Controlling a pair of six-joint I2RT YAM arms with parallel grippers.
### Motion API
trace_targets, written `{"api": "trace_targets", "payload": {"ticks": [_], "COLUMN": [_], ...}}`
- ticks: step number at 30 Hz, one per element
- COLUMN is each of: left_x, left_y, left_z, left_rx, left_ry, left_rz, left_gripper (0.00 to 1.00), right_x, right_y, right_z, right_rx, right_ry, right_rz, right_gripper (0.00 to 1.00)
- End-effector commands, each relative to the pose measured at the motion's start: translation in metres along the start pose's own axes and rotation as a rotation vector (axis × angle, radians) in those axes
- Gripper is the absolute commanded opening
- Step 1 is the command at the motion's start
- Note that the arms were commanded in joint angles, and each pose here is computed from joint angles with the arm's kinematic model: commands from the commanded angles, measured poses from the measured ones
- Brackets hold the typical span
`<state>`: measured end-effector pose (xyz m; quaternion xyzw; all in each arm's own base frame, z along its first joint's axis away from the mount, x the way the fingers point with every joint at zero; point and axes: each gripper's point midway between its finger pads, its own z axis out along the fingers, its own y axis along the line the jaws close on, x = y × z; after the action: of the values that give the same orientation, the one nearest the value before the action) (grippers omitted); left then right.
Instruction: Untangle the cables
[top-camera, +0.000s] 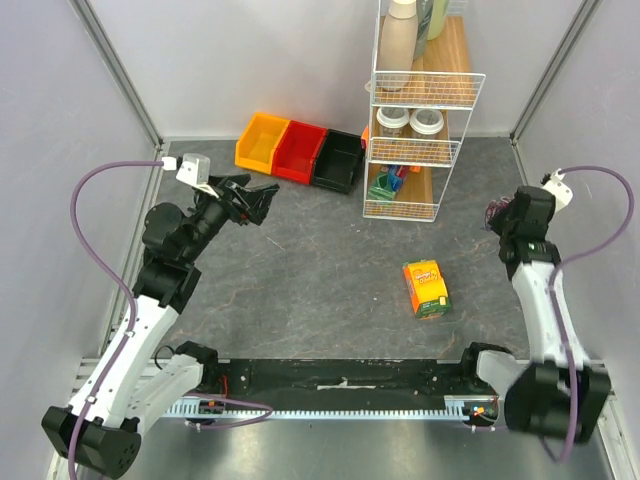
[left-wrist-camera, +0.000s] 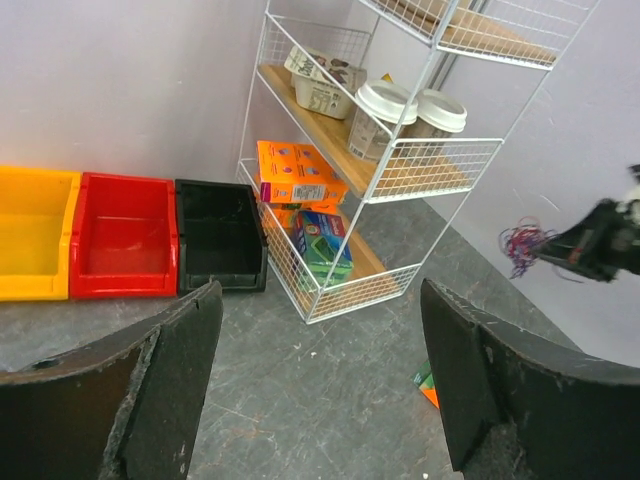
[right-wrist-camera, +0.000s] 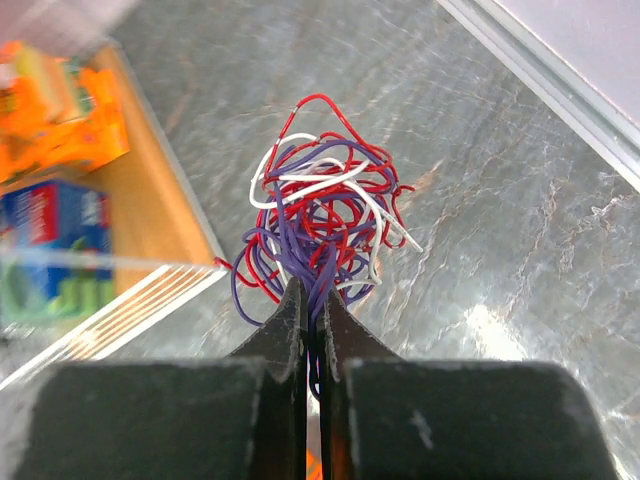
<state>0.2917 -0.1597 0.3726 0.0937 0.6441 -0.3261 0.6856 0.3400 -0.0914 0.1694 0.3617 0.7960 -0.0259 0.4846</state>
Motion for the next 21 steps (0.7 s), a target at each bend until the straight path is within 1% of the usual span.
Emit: {"api": "trace_targets", "payload": {"ticks": [1,2,4,6,8,11,13,16,18,19,21], "left_x": [-0.01,-0.009,-0.007,-0.002,0.006,0.028,0.044,0.075,0.098,0.105,0.119], "left_y": [-0.003,-0.003,-0.003,-0.003,-0.002,-0.005,-0.009,-0.024,-0.032,-0.038,-0.047], "left_z": [0.001,0.002,0.002,0.003,0.006,0.01,0.012,0.009,0.0,-0.006,-0.019], "left_rx": [-0.008,-0.006,-0.008,-0.006,-0.001,0.025,0.057,0.15,0.197,0.231,0.268], "left_ry": [-0.026,-0.021,-0.015,0.0,0.03,0.114,0.185,0.322,0.438,0.476,0.533], "left_rz": [-0.028,-0.036,-0.047,-0.061,-0.083,-0.133,-0.17,-0.235,-0.294,-0.314,-0.35], "left_gripper": [0.85,0.85,0.85,0.85,0.85,0.83,0.8,0.73,0.69,0.66,0.66], "right_x": [0.011,0.008,0.025,0.062,0.099,0.144,0.171,0.21,0.23,0.241,0.259], "right_y": [0.001,0.009,0.034,0.068,0.094,0.129,0.151,0.181,0.196,0.201,0.21], "right_z": [-0.071,-0.091,-0.115,-0.143,-0.169,-0.206,-0.228,-0.256,-0.265,-0.268,-0.266], "right_rx": [-0.086,-0.151,-0.315,-0.522,-0.698,-0.882,-0.963,-1.059,-1.077,-1.081,-1.076], "right_ry": [0.011,0.004,0.088,0.246,0.373,0.451,0.473,0.509,0.504,0.506,0.517], "right_rz": [-0.1,-0.119,-0.187,-0.269,-0.347,-0.436,-0.461,-0.453,-0.462,-0.474,-0.483], "right_gripper": [0.0,0.0,0.0,0.0,0.0,0.0,0.0,0.0,0.0,0.01,0.02]}}
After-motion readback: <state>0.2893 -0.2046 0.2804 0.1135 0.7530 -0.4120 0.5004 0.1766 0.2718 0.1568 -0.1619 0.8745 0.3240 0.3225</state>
